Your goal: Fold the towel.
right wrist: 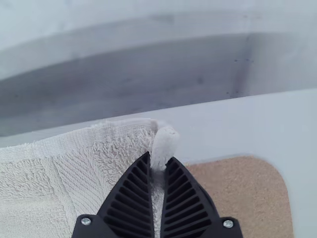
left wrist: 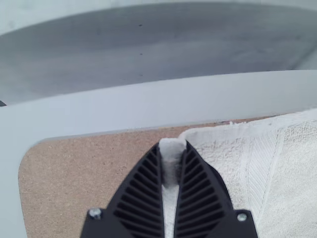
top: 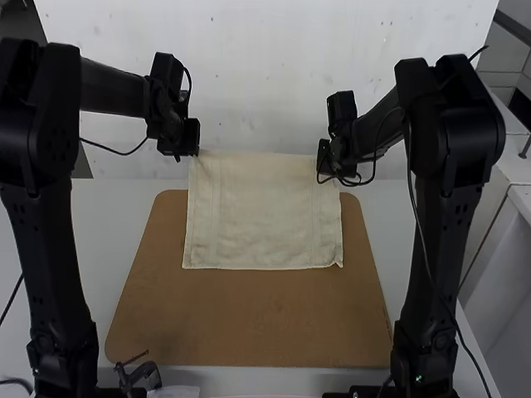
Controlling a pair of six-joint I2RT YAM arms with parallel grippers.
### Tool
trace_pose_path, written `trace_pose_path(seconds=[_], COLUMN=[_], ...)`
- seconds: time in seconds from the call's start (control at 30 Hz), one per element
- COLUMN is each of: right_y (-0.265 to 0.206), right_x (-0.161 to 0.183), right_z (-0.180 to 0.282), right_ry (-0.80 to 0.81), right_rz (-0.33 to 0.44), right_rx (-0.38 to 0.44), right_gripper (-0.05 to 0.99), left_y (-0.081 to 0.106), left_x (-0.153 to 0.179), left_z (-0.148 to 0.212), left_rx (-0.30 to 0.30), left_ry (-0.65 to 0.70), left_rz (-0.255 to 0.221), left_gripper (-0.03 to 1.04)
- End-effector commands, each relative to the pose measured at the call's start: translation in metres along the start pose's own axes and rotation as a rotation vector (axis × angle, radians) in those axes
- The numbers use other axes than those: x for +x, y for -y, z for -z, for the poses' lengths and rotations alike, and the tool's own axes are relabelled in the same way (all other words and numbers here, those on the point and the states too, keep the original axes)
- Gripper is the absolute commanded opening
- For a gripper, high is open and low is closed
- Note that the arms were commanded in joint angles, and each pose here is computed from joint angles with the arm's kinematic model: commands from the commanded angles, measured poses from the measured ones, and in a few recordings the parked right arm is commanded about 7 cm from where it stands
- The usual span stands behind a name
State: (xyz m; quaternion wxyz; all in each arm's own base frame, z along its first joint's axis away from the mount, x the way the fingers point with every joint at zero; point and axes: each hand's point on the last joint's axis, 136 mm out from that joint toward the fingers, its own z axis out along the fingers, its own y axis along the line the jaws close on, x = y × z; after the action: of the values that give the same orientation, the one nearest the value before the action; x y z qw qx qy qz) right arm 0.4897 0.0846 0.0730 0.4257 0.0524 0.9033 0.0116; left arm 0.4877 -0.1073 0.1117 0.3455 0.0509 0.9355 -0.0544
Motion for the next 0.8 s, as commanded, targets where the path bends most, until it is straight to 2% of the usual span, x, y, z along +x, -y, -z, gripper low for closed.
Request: trace_pose_path(seconds=[0.0, 0.13, 0.33, 0.67, 0.77], right_y=[0.015, 0.013, 0.003, 0.008, 0.006], right_x=[-0.036, -0.035, -0.023, 0.015, 0.029], right_z=[0.011, 0.015, 0.029, 0.061, 0.075], right_ry=[0.089, 0.093, 0.056, -0.014, -0.036], right_rz=[-0.050, -0.044, 0.013, 0.111, 0.149], right_rx=[0.026, 0.008, -0.051, -0.089, -0.142], right_gripper=[0.02, 0.02, 0.02, 0.02, 0.02], left_y=[-0.005, -0.006, -0.004, 0.018, 0.025], left_x=[-0.024, -0.015, 0.016, 0.050, 0.064], left_z=[0.010, 0.010, 0.017, 0.054, 0.068], left_rx=[-0.036, -0.038, -0.033, 0.010, 0.025], left_ry=[0.071, 0.054, 0.012, -0.003, -0.009], left_rz=[0.018, 0.021, 0.010, -0.022, -0.039], left_gripper=[0.02, 0.02, 0.02, 0.02, 0.02])
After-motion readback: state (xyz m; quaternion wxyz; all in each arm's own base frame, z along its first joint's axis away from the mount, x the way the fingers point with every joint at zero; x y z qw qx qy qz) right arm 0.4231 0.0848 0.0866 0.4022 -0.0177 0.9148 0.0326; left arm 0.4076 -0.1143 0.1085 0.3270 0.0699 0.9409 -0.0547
